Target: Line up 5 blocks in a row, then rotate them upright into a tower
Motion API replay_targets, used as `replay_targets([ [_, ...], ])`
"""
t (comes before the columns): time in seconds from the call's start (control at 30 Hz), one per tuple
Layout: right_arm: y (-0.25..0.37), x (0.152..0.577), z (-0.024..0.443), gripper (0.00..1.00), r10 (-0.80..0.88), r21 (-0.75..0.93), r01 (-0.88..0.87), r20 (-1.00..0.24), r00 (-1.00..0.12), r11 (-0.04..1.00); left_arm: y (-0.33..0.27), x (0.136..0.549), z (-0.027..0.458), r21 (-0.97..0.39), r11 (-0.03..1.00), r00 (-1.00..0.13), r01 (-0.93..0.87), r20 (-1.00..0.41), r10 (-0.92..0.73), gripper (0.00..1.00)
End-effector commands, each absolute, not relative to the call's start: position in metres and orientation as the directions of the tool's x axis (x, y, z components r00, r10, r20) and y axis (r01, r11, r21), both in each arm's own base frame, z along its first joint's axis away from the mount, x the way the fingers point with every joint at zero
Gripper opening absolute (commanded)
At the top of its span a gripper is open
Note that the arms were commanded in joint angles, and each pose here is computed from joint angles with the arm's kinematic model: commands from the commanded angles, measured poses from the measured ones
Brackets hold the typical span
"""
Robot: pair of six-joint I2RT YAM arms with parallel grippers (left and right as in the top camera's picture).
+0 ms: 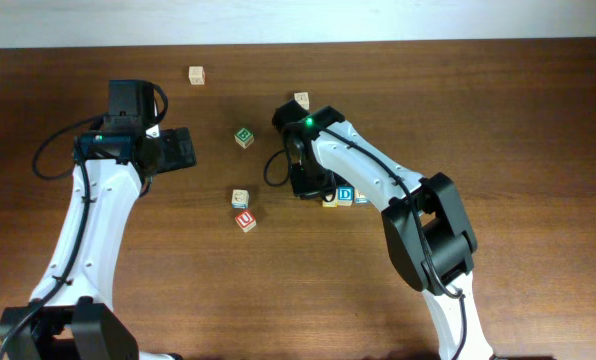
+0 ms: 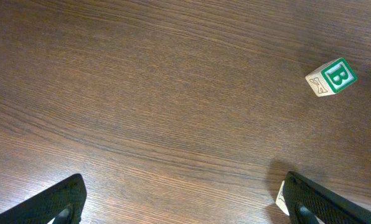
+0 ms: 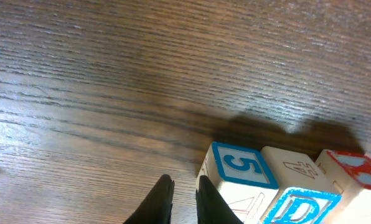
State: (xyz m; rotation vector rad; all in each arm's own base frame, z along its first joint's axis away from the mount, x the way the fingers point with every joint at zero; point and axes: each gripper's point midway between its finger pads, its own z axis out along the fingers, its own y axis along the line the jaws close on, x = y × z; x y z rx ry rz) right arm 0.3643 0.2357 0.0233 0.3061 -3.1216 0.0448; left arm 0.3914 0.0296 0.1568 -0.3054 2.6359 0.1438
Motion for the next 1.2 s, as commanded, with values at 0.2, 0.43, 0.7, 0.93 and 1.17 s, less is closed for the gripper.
replay_targets([
  [0.2,0.228,0.371,0.028,0.11,-0.219,-0.041,-0.219,-0.003,-0.976,0.975,0.034,0.394,0.160,0.049,0.964,-0.851,-0.262,-0.483,-0.207,0.99],
  [0.43,0.218,0.397,0.104,0.09,-0.153,0.035,-0.158,-0.126,-0.980,0.987,0.034,0.394,0.160,0.049,0.964,-0.851,-0.262,-0.483,-0.207,0.99],
  [0.7,0.134,0.406,0.089,0.07,0.025,0.002,0.025,-0.038,-0.999,1.000,0.034,0.394,0.160,0.049,0.964,-0.851,-0.262,-0.483,-0.207,0.99],
  [0.93,0.131,0.410,0.051,0.04,0.007,0.118,0.003,-0.029,-1.000,0.993,0.034,0.394,0.160,0.049,0.964,-0.851,-0.262,-0.483,-0.207,0.99],
  [1.17,0.129,0.399,0.026,0.05,0.006,0.109,0.006,0.000,-1.000,0.994,0.034,0.394,0.160,0.049,0.964,-0.851,-0.262,-0.483,-0.207,0.99],
])
